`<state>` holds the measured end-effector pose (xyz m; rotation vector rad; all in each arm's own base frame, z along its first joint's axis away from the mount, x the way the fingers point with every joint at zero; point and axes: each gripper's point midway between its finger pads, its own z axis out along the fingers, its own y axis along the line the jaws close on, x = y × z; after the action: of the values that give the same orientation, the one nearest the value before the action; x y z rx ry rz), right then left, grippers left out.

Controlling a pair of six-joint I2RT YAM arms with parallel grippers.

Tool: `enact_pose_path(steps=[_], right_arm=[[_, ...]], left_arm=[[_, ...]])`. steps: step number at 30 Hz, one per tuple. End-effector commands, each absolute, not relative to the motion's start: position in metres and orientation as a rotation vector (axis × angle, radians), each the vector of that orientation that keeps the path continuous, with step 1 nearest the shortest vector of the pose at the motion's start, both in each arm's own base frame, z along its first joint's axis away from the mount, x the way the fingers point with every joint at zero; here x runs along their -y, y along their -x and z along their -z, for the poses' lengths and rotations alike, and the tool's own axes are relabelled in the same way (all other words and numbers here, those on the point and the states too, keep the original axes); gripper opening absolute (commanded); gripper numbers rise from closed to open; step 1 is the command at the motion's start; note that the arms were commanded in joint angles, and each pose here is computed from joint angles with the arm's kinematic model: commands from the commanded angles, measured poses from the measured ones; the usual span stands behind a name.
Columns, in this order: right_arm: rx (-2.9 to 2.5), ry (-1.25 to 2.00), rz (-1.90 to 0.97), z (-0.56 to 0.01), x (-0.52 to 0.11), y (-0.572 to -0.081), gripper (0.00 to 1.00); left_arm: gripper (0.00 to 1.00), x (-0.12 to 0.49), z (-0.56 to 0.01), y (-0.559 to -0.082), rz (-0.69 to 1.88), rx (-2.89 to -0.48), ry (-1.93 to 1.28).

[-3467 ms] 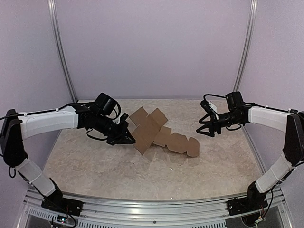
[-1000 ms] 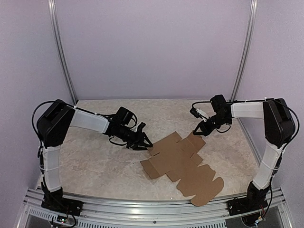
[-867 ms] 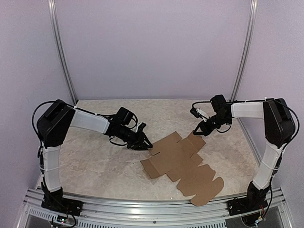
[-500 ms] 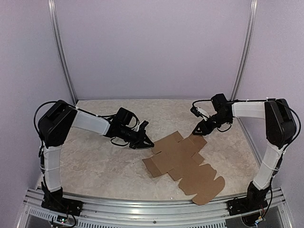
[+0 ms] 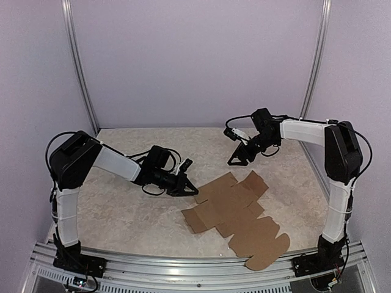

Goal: Fold the paper box

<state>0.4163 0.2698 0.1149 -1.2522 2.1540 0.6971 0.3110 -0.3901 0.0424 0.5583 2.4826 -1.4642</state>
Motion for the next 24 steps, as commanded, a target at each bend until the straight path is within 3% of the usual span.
enact_pose_path(steps=[1,8,20,24], right_arm=[[-2.288,1.311,-0.794,-0.084,-0.275,-0.403,0.66],[-2.334,1.32,-0.91,-0.074,-0.278,-0.387,0.68],[-2.36,1.304,-1.06,-0.068,-0.286,-0.375,0.41],[-2.363,1.296,-1.062,-0.068,-0.287,-0.376,0.36]], left_arm=[[0.0,0.393,-0.054,-0.308,1.45,-2.385,-0.634],[0.0,0.39,-0.06,-0.309,1.43,-2.337,-0.632],[0.0,0.389,-0.062,-0.317,1.417,-2.322,-0.604],[0.0,0.39,-0.062,-0.318,1.419,-2.32,-0.599]])
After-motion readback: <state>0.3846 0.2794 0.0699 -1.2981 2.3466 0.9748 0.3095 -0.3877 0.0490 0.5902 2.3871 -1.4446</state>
